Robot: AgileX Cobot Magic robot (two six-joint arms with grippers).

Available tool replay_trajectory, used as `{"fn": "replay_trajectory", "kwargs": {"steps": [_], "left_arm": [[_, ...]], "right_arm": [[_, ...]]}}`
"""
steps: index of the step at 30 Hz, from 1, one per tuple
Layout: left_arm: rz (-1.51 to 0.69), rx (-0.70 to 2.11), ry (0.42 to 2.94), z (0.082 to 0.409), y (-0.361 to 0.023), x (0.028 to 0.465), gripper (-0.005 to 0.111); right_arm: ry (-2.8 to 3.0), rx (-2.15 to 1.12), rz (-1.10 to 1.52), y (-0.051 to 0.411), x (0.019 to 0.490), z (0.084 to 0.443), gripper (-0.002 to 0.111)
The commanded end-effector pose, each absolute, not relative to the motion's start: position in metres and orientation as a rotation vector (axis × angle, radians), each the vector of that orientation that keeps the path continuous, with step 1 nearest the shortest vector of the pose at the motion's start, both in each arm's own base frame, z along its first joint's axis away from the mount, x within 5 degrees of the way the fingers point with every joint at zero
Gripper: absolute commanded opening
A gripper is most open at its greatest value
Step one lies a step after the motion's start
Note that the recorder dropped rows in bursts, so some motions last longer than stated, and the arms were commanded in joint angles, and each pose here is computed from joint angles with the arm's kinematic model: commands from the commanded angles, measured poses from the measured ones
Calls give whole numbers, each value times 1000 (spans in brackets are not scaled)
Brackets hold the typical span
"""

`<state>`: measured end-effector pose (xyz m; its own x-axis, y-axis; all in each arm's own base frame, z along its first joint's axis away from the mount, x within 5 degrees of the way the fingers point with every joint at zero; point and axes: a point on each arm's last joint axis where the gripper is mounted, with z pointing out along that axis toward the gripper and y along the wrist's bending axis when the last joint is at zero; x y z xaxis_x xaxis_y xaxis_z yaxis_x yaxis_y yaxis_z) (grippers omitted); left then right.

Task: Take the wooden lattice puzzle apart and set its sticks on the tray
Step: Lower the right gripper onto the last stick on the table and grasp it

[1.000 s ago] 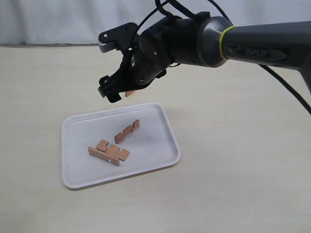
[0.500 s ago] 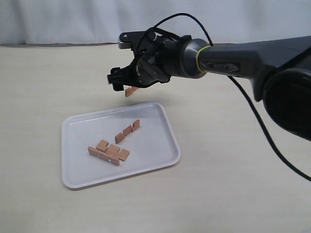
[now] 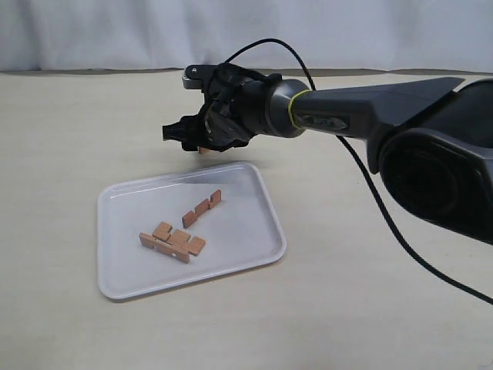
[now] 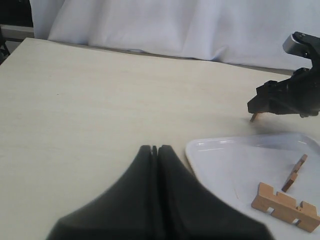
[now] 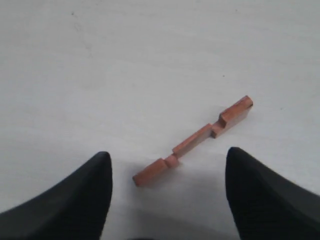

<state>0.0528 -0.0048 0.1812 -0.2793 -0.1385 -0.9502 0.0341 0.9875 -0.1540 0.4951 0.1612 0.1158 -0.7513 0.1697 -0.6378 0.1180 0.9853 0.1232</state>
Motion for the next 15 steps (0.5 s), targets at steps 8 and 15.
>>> {"fn": "replay_trajectory", "kwargs": {"steps": [8,15], "left_arm": [[-176,-81,1839,181,-5,53,0],[-176,-81,1839,181,-5,53,0]], "right_arm": [[2397,256,160,164,499,111,45],[2414,263,157,164,499,100,45]]}}
